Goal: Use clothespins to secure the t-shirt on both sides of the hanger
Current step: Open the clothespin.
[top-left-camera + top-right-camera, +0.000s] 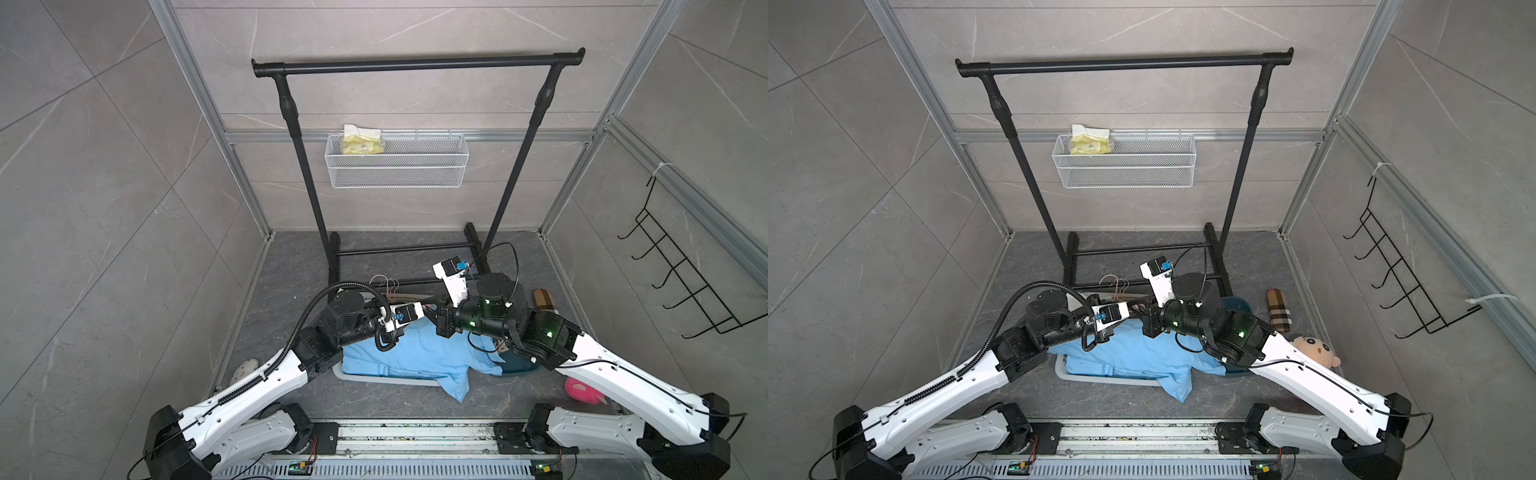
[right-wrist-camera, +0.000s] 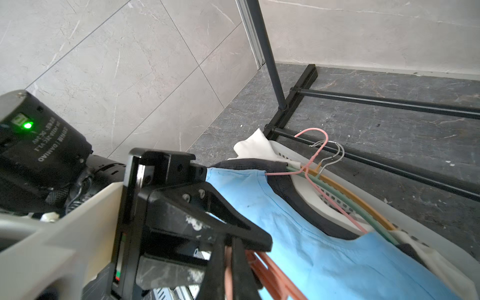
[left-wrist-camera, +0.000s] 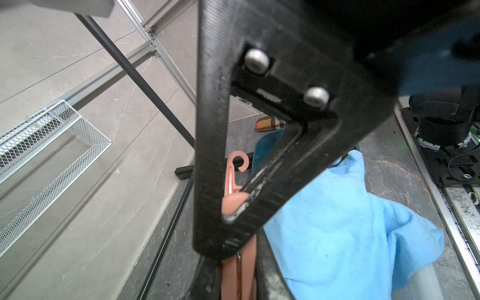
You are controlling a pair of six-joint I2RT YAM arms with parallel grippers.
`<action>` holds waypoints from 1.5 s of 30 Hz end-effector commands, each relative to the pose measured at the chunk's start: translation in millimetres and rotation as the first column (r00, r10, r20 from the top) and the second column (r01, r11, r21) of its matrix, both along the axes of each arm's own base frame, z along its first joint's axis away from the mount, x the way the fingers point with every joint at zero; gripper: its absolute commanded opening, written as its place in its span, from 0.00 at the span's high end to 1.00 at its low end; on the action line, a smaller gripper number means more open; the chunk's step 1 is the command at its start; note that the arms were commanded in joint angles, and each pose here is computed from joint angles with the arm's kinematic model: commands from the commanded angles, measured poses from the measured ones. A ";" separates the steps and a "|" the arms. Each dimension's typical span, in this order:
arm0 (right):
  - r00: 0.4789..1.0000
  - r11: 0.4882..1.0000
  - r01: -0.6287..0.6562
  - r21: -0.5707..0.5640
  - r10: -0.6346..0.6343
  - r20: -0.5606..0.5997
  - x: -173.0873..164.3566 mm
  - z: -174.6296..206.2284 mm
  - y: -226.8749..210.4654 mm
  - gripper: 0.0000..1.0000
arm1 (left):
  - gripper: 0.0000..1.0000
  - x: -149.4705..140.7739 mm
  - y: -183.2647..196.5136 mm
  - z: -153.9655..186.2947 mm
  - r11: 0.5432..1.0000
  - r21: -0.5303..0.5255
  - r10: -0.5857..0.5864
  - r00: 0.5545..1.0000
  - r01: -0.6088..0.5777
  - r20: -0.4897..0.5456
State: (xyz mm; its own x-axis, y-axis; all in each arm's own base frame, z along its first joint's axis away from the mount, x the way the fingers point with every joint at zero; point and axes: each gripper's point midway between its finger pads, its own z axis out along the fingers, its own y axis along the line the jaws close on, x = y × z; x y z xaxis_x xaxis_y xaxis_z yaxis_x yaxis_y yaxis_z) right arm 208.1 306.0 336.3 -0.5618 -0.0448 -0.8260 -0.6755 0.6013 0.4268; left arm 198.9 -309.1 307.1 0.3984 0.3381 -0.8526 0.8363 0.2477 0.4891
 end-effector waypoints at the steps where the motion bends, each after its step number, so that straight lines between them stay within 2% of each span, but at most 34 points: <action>1: 0.998 0.998 0.053 0.025 -0.054 0.035 1.4 15.2 -12.2 0.61 | 0.98 4.7 6.4 24.3 0.997 -0.061 0.048 0.998 -0.045 0.052; 3: 0.994 0.995 0.095 0.014 -0.096 0.048 3.4 18.7 -22.4 0.31 | 1.00 13.6 9.5 28.8 0.991 -0.088 0.105 0.994 -0.102 0.033; 4: 0.990 0.992 0.127 0.013 -0.127 0.057 5.4 21.1 -29.6 0.22 | 1.00 17.2 10.9 30.7 0.987 -0.104 0.129 0.992 -0.127 0.016; 7: 0.965 0.967 0.254 0.010 -0.254 0.066 13.0 25.5 -55.2 0.12 | 1.00 14.5 9.5 28.7 0.988 -0.105 0.114 0.993 -0.116 -0.018; 10: 0.926 0.927 0.374 0.029 -0.375 0.048 20.6 26.9 -76.5 0.07 | 1.00 16.3 7.3 26.9 0.987 -0.111 0.114 0.992 -0.118 -0.045; 14: 0.964 0.963 0.255 0.083 -0.260 0.055 13.9 34.3 -51.2 0.03 | 1.00 15.0 4.6 33.7 0.984 -0.149 0.092 0.993 -0.103 -0.078; 18: 0.997 0.995 0.067 0.075 -0.069 0.021 1.9 31.5 -10.8 0.05 | 1.00 15.4 2.3 33.9 0.982 -0.161 0.079 0.992 -0.095 -0.100; 21: 1.000 0.998 0.022 0.051 -0.022 0.005 2.7 24.5 7.0 0.07 | 1.00 17.7 3.1 33.4 0.982 -0.161 0.087 0.991 -0.103 -0.105; 29: 0.989 0.988 0.148 0.041 -0.148 0.004 19.2 15.0 -3.7 0.18 | 1.00 19.7 4.7 33.1 0.979 -0.168 0.098 0.989 -0.115 -0.108; 37: 0.990 0.989 0.139 0.056 -0.138 -0.011 21.0 12.1 3.3 0.36 | 1.00 16.2 2.4 32.0 0.982 -0.168 0.072 0.992 -0.089 -0.108; 45: 0.989 0.987 0.147 0.060 -0.147 -0.005 25.1 13.0 6.4 0.46 | 1.00 7.3 -1.1 30.2 0.986 -0.162 0.018 0.994 -0.035 -0.106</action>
